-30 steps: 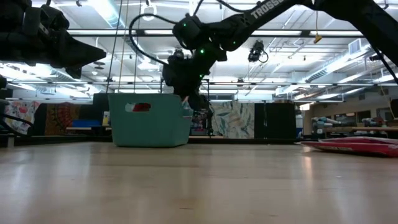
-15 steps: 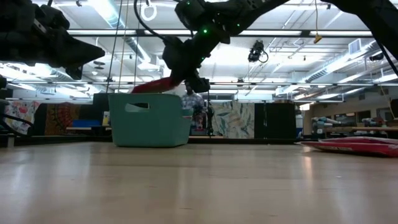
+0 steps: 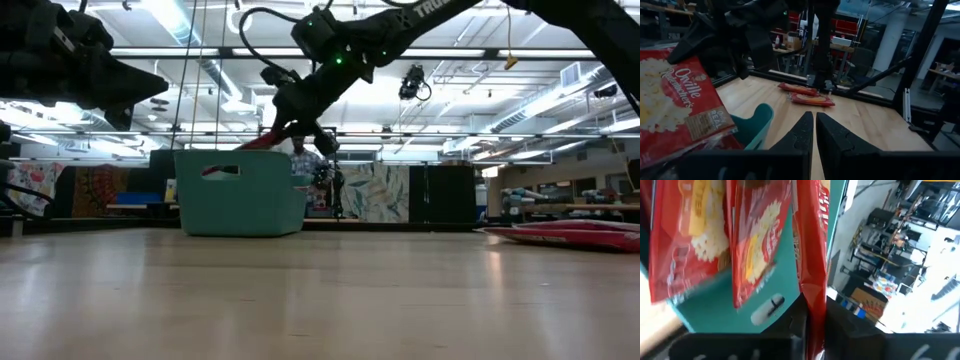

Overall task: Sort popcorn bags into baskets
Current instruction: Put the red popcorn bag into the green bin

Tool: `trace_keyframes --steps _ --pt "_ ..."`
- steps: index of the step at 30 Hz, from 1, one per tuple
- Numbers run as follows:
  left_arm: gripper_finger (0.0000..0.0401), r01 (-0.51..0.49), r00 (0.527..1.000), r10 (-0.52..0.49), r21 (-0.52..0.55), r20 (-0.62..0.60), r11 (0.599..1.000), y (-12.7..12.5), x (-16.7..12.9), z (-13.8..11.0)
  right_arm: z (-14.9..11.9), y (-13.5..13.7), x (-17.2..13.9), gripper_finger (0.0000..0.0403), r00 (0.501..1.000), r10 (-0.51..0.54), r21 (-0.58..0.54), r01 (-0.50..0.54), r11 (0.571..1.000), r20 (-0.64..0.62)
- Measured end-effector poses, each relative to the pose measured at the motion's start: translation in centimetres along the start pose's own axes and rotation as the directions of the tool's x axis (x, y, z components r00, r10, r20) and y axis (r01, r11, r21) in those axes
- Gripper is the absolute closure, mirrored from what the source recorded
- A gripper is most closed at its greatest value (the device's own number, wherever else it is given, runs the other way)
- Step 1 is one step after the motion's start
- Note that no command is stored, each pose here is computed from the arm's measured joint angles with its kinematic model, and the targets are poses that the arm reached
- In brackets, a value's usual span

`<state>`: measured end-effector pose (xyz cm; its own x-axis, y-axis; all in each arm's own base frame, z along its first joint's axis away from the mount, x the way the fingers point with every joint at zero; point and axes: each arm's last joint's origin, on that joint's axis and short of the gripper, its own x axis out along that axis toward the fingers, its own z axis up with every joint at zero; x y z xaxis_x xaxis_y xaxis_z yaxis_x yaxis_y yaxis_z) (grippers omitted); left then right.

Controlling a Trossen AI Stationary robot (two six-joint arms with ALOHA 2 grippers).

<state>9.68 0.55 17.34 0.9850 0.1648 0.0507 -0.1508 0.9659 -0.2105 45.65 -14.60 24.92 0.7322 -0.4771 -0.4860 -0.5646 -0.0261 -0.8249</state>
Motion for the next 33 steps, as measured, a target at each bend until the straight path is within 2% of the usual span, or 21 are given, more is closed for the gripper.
trace_keyframes --steps 6,9,14,16,18,20,22,24,28,30,33 --pt "0.0376 0.0 1.0 0.0 -0.021 0.0 1.0 0.0 0.0 0.0 -1.2 0.6 0.4 0.032 0.999 0.017 0.104 -0.023 0.994 0.052" --pt "0.0376 0.0 1.0 0.0 -0.021 0.002 1.0 0.0 0.0 0.0 -1.4 0.6 0.5 0.029 0.999 0.023 0.134 -0.027 0.991 0.031" --pt "0.0376 0.004 1.0 -0.003 -0.014 0.029 1.0 -0.1 0.0 0.3 -1.5 0.5 0.5 0.0245 1.0 0.016 0.259 -0.016 0.966 0.004" --pt "0.0376 0.002 0.999 -0.002 0.007 0.041 1.0 -0.1 0.0 0.4 -1.6 0.1 0.5 0.0231 0.999 -0.02 0.341 0.033 0.94 -0.042" --pt "0.0376 0.001 0.999 -0.002 0.026 0.05 1.0 -0.1 0.0 0.5 -2.0 -0.4 0.4 0.022 0.987 -0.057 0.455 0.121 0.882 -0.152" --pt "0.0376 0.0 0.999 -0.001 0.029 0.049 1.0 -0.1 0.0 0.5 -2.3 -0.6 0.3 0.0212 0.967 -0.056 0.547 0.188 0.816 -0.249" --pt "0.0376 0.0 0.999 -0.001 0.029 0.049 1.0 -0.1 0.0 0.5 -2.4 -0.5 0.0 0.0207 0.948 -0.022 0.579 0.213 0.787 -0.319" --pt "0.0376 0.0 0.999 -0.001 0.029 0.049 1.0 -0.1 0.0 0.5 -2.1 -0.6 -0.3 0.0206 0.933 -0.005 0.57 0.224 0.79 -0.36" --pt "0.0376 -0.001 0.999 0.0 0.029 0.044 1.0 -0.1 0.0 0.4 -0.9 -0.6 -0.8 0.0207 0.878 0.043 0.51 0.237 0.827 -0.478" --pt "0.0376 -0.001 0.999 0.0 0.027 0.041 1.0 -0.1 0.0 0.4 -0.3 -0.7 -1.2 0.0207 0.828 0.055 0.482 0.269 0.834 -0.558" --pt "0.0376 -0.002 0.999 0.001 0.027 0.036 1.0 0.0 0.0 0.3 0.6 -0.9 -2.1 0.0208 0.718 0.082 0.449 0.337 0.827 -0.691"
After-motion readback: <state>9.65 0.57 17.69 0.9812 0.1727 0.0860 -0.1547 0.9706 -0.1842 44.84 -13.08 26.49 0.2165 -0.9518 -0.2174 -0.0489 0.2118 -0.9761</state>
